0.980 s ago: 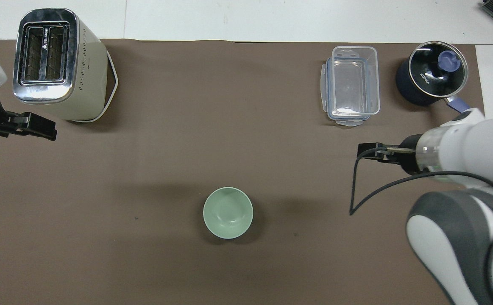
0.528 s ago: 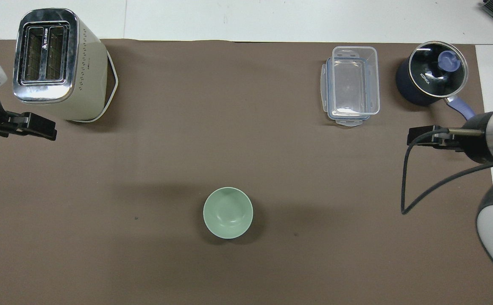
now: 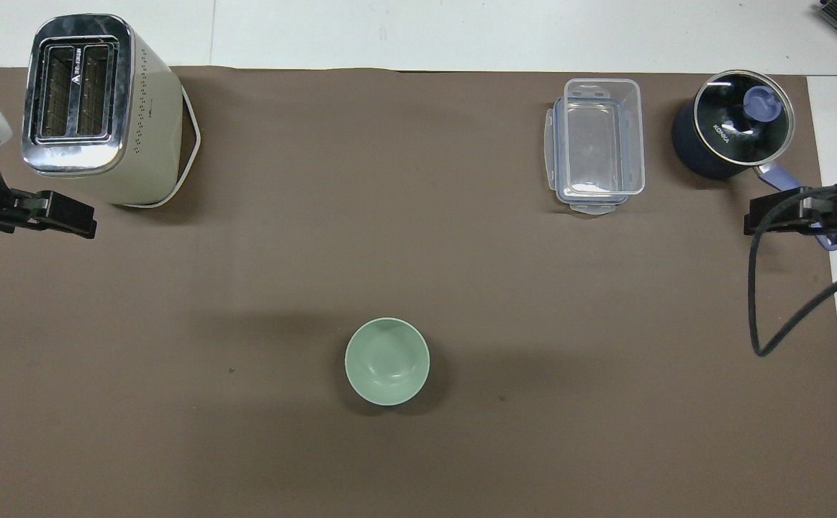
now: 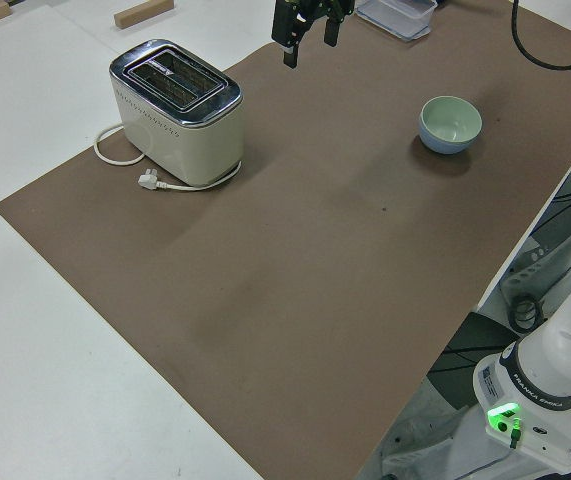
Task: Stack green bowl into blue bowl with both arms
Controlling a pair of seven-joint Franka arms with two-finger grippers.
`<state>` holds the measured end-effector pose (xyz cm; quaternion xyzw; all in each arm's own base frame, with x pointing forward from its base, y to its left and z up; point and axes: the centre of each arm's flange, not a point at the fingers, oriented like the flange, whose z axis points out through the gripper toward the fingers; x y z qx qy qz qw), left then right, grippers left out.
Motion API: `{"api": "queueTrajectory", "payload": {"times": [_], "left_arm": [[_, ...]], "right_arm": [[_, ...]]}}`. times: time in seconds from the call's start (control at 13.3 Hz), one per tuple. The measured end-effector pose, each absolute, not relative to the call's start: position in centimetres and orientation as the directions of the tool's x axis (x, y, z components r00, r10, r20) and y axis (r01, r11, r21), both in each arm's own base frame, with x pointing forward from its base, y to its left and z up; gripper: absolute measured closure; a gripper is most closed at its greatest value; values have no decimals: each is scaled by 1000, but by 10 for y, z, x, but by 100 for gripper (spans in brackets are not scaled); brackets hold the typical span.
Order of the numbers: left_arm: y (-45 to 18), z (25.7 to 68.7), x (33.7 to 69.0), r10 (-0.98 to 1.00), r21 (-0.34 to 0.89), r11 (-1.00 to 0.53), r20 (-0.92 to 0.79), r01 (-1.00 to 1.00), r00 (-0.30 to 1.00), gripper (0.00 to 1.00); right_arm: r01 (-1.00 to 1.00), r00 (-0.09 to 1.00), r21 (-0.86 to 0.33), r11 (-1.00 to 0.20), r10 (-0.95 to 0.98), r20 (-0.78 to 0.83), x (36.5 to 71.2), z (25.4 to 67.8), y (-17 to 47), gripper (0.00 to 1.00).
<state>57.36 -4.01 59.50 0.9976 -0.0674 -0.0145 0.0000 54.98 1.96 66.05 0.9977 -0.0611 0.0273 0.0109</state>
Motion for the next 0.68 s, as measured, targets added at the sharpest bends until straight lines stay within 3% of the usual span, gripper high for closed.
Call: {"api": "queueTrajectory", "payload": {"times": [0.68], "left_arm": [[-40, 595, 574, -135, 2, -991, -29, -135, 990, 0]], "right_arm": [[-113, 994, 25, -993, -113, 11, 546, 656, 25, 0]]}}
